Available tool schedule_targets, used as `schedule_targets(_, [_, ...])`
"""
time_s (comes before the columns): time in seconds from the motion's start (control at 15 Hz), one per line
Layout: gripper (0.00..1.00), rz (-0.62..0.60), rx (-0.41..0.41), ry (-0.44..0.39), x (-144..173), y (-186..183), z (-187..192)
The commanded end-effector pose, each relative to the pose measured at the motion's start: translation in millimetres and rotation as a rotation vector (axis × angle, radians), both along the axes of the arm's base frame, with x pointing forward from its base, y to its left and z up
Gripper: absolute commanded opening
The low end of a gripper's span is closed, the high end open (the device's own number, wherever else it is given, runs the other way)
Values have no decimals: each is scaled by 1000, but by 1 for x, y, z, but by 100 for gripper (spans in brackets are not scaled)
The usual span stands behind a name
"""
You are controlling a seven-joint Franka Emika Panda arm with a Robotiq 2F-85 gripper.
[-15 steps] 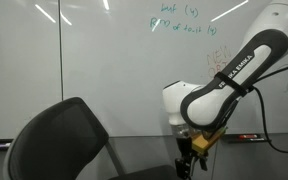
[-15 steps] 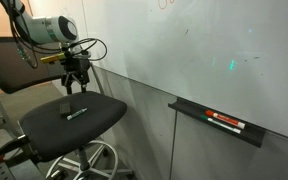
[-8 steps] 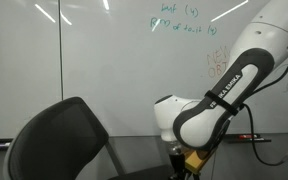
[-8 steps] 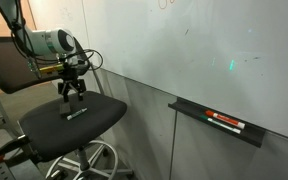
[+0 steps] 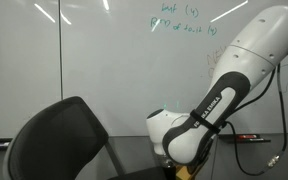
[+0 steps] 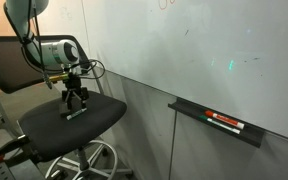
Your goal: Use the marker on the chair to write on the white board
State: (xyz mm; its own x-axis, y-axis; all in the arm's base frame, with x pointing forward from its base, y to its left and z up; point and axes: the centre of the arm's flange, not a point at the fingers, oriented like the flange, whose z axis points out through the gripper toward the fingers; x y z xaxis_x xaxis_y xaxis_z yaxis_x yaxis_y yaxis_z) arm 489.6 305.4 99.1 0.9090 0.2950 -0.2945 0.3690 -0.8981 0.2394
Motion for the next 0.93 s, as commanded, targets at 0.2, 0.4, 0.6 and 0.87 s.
schedule_targets(0.2, [100,26,-30,-10,36,8,-29])
schedule_targets(0.4, [100,14,-18,3,38,13,-35])
schedule_targets(0.6, [100,4,-10,14,35,19,-36])
schedule_targets(0.87, [73,12,-13,27,26,22,-36])
